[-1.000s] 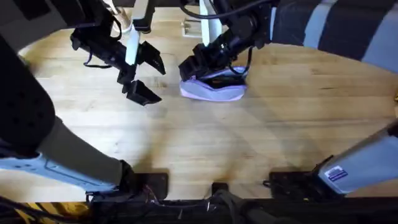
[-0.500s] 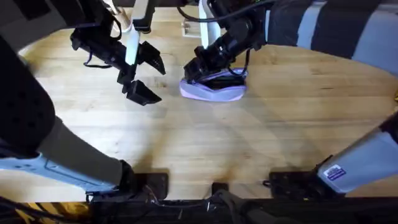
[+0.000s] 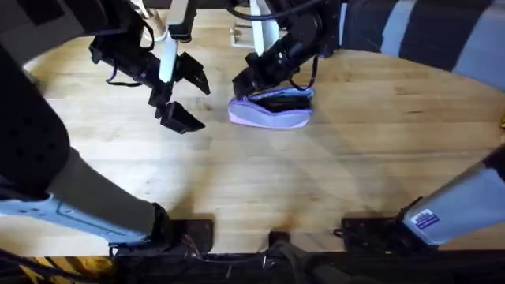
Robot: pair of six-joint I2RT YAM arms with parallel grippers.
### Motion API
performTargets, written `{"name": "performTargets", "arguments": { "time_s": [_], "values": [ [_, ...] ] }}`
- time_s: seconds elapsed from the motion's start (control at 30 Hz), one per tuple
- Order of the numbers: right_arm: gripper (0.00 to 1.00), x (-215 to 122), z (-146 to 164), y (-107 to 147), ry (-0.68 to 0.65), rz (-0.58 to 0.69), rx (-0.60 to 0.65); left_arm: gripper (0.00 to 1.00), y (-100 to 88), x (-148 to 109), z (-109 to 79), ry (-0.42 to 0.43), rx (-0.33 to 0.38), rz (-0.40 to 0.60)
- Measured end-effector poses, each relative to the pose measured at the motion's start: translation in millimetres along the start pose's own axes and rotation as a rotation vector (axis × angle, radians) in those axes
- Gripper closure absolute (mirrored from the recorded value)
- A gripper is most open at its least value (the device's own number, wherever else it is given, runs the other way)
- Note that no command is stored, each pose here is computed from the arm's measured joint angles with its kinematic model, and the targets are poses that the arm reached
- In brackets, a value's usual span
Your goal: Unzip the bag, pick up the pens from the table one at a time and place them inside, then zip the bag closed.
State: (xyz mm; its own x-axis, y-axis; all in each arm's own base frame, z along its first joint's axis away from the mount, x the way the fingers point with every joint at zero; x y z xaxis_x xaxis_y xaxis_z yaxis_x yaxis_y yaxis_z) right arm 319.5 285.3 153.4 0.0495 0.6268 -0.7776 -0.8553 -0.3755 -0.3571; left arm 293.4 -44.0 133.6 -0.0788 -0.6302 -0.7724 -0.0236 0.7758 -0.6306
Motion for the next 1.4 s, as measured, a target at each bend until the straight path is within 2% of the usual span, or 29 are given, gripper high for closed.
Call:
{"name": "performTargets", "arguments": {
  "time_s": [0.17, 0.33, 0.53, 0.67, 0.9, 1.17, 1.2, 1.23, 1.27, 1.3, 1.33, 1.4],
  "values": [
    [0.971, -10.5, 6.4, -6.8, 0.002, -0.028, -0.031, 0.008, -4.5, -0.1, 0.9, -0.007, 0.000, -0.034],
    [0.971, -17.0, 8.3, -15.0, 0.025, -0.050, -0.044, 0.007, -17.1, -1.3, 6.3, -0.040, 0.011, -0.132],
    [0.971, -23.2, 6.9, -24.8, 0.069, -0.083, -0.055, 0.007, -27.5, 0.4, 7.6, -0.043, 0.023, -0.188],
    [0.971, -23.2, 6.9, -24.8, 0.069, -0.083, -0.055, 0.008, -34.4, 12.1, 11.6, -0.015, 0.015, -0.263],
    [0.971, -23.3, 7.0, -24.9, 0.069, -0.083, -0.055, 0.007, -31.9, 40.9, 24.7, 0.034, -0.028, -0.386],
    [0.971, -23.3, 7.0, -25.0, 0.069, -0.083, -0.055, 0.008, -40.3, 41.7, 30.7, 0.023, -0.053, -0.508],
    [0.971, -23.3, 7.0, -25.0, 0.069, -0.083, -0.055, 0.052, -41.4, 41.4, 30.8, 0.023, -0.056, -0.516],
    [0.971, -23.3, 7.0, -25.0, 0.069, -0.083, -0.055, 0.168, -42.0, 41.4, 30.8, 0.022, -0.054, -0.519],
    [0.971, -23.3, 7.0, -25.0, 0.069, -0.084, -0.056, 0.336, -42.7, 41.6, 30.9, 0.023, -0.053, -0.522],
    [0.971, -23.3, 7.0, -24.9, 0.069, -0.083, -0.055, 0.809, -44.9, 42.9, 30.6, 0.026, -0.046, -0.525],
    [0.971, -23.3, 7.0, -24.7, 0.069, -0.082, -0.055, 0.919, -45.8, 43.7, 31.0, 0.024, -0.036, -0.525],
    [0.971, -23.3, 6.9, -24.5, 0.069, -0.081, -0.054, 0.955, -47.0, 45.2, 31.0, 0.026, -0.028, -0.523]
  ]
}}
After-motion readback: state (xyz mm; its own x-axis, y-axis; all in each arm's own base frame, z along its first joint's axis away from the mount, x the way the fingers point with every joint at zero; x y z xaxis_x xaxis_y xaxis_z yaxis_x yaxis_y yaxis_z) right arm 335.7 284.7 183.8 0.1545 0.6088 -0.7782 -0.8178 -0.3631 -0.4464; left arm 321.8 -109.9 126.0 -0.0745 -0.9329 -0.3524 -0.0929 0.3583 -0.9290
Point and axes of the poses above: each hand's point on the last joint's axis, 136 mm out from that joint toward the fingers, its own x axis out along the fingers, its own z axis along the line the jaws close on, y = z × x, the point moved 4 cm from there along -x, back along the fingers, and after that the axes turned 3 degrees about x, right-handed, at the moved point
